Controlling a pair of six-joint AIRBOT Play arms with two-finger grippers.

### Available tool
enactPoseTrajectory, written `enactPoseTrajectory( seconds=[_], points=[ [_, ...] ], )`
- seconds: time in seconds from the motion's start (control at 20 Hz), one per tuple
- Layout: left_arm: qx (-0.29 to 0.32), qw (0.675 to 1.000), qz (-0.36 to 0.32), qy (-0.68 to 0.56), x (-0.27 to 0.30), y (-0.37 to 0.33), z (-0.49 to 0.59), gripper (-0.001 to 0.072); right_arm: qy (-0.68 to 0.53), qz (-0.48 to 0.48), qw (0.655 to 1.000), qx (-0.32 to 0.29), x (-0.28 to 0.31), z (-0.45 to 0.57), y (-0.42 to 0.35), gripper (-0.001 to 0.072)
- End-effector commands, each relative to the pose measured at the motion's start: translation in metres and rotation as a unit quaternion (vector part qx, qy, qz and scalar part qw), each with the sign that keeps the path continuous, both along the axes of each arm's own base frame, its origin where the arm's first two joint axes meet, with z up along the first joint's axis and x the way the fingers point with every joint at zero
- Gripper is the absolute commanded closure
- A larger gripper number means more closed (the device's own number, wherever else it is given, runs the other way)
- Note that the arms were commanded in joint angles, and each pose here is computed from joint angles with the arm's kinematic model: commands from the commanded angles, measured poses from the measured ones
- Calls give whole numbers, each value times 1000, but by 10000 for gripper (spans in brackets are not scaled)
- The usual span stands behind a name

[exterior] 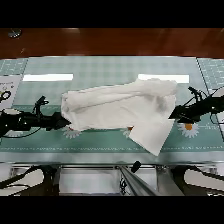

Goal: Fold the shirts.

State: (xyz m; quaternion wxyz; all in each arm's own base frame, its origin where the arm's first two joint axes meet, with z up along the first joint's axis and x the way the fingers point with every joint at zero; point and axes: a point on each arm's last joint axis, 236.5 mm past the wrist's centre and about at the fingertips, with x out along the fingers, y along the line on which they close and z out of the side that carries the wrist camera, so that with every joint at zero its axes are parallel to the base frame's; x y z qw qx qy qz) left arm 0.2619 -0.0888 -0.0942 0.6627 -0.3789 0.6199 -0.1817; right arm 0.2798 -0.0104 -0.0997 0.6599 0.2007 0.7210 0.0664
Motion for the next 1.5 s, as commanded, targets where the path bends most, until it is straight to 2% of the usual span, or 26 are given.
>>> enactPoseTrajectory(
  seconds=[0.0,0.1,0.15,0.3,0.4,0.5,0.55,0.65,0.75,0.8,0.9,0.95,1.0,1.05,1.1,1.2,1.3,1.45],
  points=[
    [-10,1000,24,-12,12,-1,5,687,-24,15,999,-26,14,-6,10,315],
    [-16,998,23,-56,27,-1,17,687,-38,13,999,-23,24,-5,24,572],
    [-13,996,25,-81,39,1,29,687,-39,17,999,-18,24,-4,29,671],
    [26,981,30,-189,84,21,91,688,-55,49,997,-13,33,26,32,679],
    [54,958,43,-278,110,34,163,688,-147,76,986,-30,66,90,28,680],
    [74,916,60,-391,120,38,267,688,-291,72,951,-71,102,195,20,680],
    [79,879,66,-465,114,34,335,687,-372,63,921,-94,112,260,17,680],
    [110,785,83,-603,80,25,462,687,-552,38,821,-143,104,410,15,680],
    [144,676,106,-714,18,13,570,687,-696,-8,697,-169,55,548,18,680],
    [156,621,121,-758,-18,7,612,687,-737,-29,653,-174,25,593,19,680],
    [189,510,164,-823,-93,3,677,687,-785,-57,589,-185,-35,651,21,680],
    [215,466,178,-839,-122,3,694,687,-800,-67,564,-191,-61,670,21,680],
    [246,431,186,-848,-148,2,703,687,-812,-76,544,-198,-84,683,21,680],
    [269,409,187,-852,-166,0,706,687,-820,-84,528,-207,-102,693,19,680],
    [280,400,192,-851,-181,-2,705,687,-824,-93,513,-220,-119,699,16,680],
    [289,428,224,-827,-191,9,694,688,-814,-100,516,-247,-133,694,7,680],
    [320,492,237,-774,-176,26,662,688,-788,-96,553,-255,-130,673,4,680],
    [359,620,204,-667,-145,39,587,687,-720,-82,632,-275,-117,625,-6,680]
  ],
)
